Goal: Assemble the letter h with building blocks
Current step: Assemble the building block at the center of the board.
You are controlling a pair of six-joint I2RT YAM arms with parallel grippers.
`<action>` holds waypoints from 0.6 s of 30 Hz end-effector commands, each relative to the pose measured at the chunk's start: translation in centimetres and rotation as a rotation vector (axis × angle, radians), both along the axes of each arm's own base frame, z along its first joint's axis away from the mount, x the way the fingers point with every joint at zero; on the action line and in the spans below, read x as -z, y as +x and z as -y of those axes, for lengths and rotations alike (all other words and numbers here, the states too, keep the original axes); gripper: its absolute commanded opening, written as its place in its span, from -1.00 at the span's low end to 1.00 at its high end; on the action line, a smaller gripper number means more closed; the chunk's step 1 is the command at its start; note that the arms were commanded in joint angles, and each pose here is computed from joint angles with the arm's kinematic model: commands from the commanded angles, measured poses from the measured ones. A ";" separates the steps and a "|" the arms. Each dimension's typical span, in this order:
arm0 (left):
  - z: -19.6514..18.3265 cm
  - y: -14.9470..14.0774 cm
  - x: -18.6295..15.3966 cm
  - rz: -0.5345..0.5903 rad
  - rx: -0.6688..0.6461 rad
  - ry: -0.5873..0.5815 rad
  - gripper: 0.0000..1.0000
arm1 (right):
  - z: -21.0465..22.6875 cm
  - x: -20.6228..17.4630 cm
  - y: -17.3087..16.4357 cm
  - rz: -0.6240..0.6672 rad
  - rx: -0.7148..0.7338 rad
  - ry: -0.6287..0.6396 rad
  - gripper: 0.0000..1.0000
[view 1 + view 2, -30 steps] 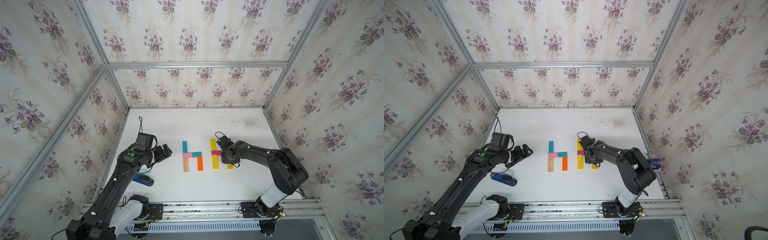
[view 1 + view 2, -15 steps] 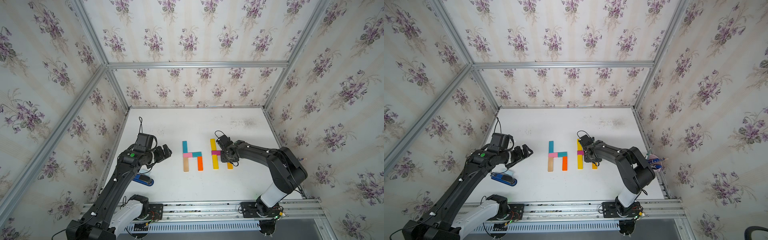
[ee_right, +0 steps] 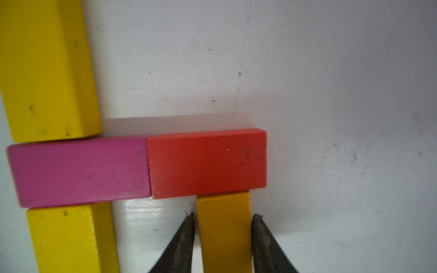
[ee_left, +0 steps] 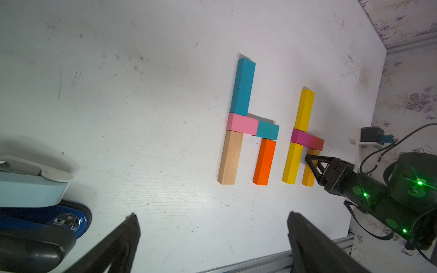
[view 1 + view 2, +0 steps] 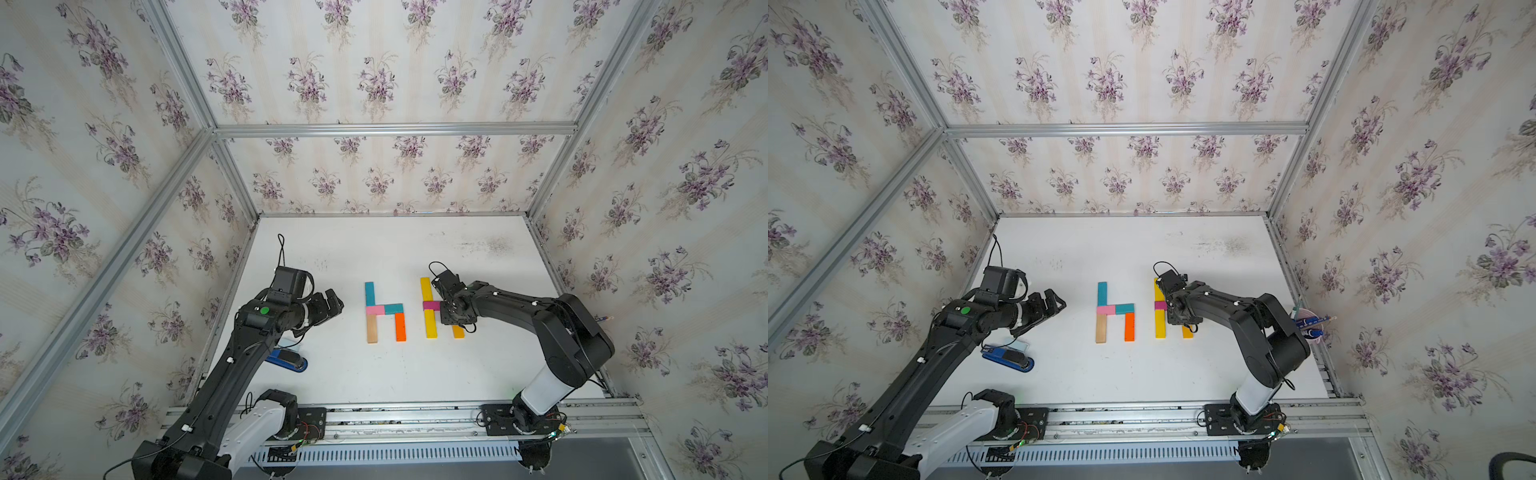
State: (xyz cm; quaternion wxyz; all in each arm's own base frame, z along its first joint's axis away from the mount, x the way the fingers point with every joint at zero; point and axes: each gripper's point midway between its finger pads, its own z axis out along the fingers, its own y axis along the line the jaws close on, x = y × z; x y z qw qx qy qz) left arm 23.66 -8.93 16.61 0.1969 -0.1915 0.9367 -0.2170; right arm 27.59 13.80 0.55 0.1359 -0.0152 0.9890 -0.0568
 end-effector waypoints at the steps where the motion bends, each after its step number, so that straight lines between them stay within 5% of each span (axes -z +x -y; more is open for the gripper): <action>1: 0.0 0.2 -0.2 0.016 0.003 0.002 0.99 | 1.2 1.7 -2.9 -0.127 0.010 -0.033 -0.23; 18: 0.0 0.3 -0.2 0.018 0.005 0.001 0.99 | 2.2 1.0 -2.5 -0.112 0.034 -0.072 -0.33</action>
